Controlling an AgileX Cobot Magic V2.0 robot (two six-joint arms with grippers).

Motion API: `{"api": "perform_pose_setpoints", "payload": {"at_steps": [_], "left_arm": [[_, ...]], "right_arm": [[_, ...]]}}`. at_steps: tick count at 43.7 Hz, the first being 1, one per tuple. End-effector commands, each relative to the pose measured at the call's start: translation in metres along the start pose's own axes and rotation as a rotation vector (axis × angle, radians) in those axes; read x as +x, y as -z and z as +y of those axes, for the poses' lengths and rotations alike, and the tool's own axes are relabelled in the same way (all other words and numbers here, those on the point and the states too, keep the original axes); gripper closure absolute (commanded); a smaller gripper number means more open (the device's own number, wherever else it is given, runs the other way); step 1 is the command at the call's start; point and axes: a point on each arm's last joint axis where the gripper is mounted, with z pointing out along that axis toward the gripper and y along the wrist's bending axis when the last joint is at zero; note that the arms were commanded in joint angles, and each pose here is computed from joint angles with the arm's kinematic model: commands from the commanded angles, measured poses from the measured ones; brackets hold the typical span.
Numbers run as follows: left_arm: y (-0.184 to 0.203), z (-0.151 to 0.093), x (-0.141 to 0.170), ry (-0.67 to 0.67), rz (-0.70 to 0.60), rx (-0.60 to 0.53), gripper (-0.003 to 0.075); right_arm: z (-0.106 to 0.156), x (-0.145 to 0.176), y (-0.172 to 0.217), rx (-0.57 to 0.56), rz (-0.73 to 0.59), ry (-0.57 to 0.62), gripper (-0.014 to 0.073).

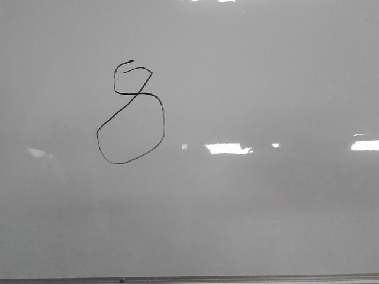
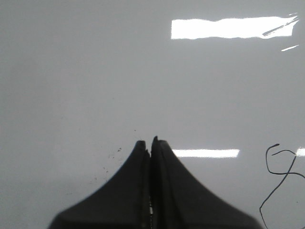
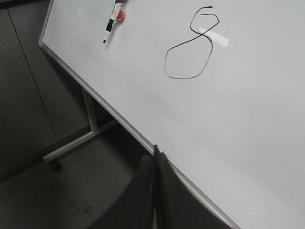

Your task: Write number 8 on whiteboard

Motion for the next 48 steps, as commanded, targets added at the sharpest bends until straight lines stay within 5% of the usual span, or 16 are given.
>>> {"api": "perform_pose_setpoints", "payload": {"at_steps": [1, 12, 28, 48], "left_arm": [[0.001, -0.001, -0.016, 0.01, -0.098, 0.009, 0.0741], [0.001, -0.001, -0.005, 0.006, -0.091, 0.01, 0.0741], [-0.018, -0.001, 0.081, 0.024, 0.003, 0.022, 0.0741], [-0.018, -0.001, 0.086, 0.024, 0.059, 0.018, 0.0741]], "right_arm": [[-0.003, -0.013, 0.003, 0.037, -0.074, -0.004, 0.0657], [-0.003, -0.013, 0.003, 0.037, -0.074, -0.004, 0.0657], [-0.003, -0.013, 0.003, 0.035, -0.071, -0.004, 0.0657], [-0.003, -0.013, 0.003, 0.034, -0.07, -0.004, 0.0657]]}}
